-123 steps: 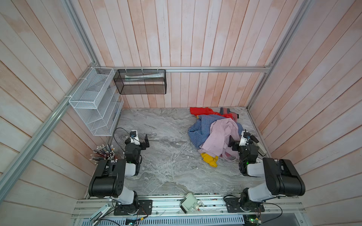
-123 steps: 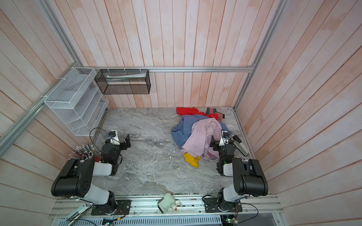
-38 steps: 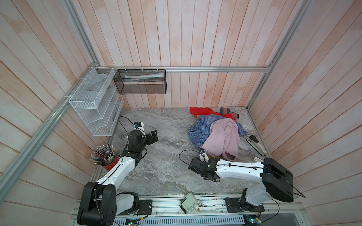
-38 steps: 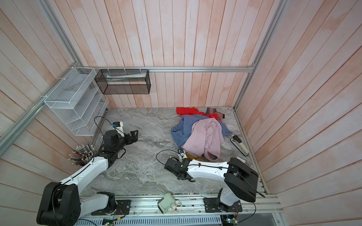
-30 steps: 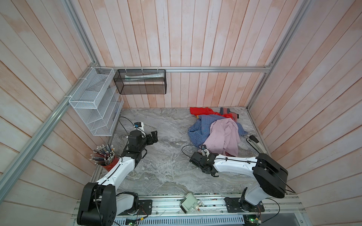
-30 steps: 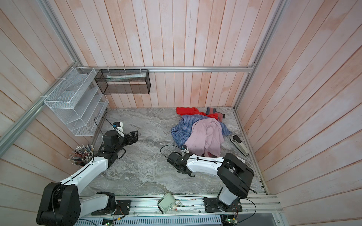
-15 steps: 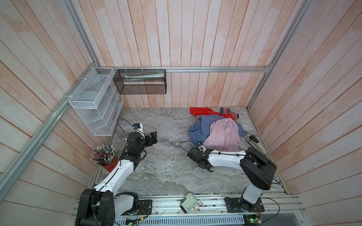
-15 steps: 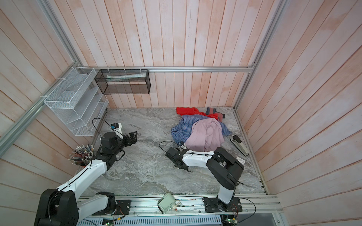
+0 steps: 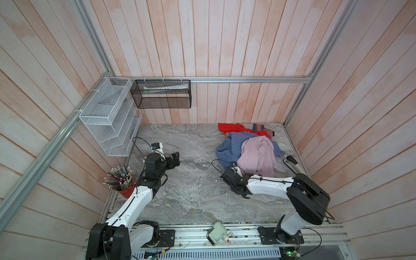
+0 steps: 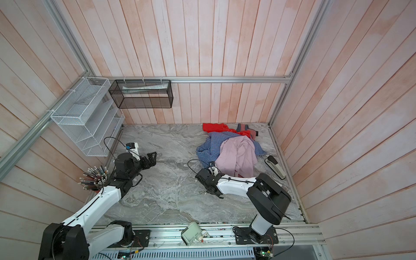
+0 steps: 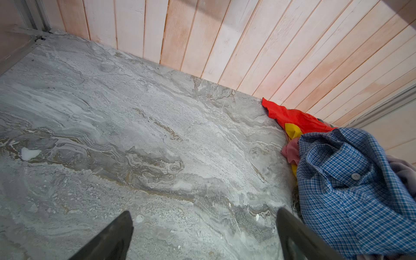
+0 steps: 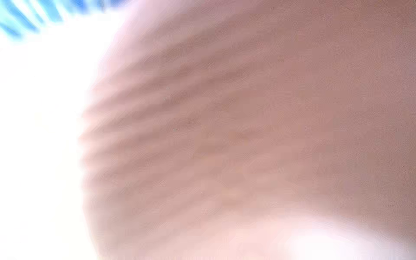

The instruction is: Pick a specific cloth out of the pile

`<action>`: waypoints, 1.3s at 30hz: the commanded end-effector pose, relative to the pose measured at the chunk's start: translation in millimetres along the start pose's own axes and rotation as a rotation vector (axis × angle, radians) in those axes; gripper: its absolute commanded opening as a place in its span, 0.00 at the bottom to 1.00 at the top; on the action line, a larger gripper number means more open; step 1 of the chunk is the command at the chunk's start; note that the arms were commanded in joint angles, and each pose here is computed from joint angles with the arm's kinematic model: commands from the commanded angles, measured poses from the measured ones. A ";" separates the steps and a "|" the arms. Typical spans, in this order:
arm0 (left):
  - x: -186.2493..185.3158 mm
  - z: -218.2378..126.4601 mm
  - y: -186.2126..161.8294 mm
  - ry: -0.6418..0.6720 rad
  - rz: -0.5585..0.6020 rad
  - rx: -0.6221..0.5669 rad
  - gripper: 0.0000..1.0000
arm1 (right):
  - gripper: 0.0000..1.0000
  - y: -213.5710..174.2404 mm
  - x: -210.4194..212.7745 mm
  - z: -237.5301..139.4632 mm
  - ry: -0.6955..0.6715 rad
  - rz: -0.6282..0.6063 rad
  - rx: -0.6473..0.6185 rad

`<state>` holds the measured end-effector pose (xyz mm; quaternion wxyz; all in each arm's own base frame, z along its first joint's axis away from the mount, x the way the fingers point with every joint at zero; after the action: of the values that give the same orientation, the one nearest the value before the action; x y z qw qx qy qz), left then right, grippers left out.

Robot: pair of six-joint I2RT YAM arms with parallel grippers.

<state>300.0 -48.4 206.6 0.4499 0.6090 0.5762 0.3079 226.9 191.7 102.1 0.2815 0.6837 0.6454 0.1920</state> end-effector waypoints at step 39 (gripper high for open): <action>-0.5 7.1 -8.4 -0.015 0.032 0.051 1.00 | 0.00 180.1 -37.4 -207.0 0.445 0.405 -0.828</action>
<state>300.9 -48.6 194.3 0.4305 0.6222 0.5829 0.2962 235.8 186.3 335.2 0.3293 0.5883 0.4729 0.5673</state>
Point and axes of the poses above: each gripper's point midway between its finger pads, its own z axis out along the fingers, its own x axis along the line the jaws close on, y = z × x, the point moved 7 cm from there along -z, back along the fingers, and after that the axes turned 14 degrees about z, right-handed, at the moved point
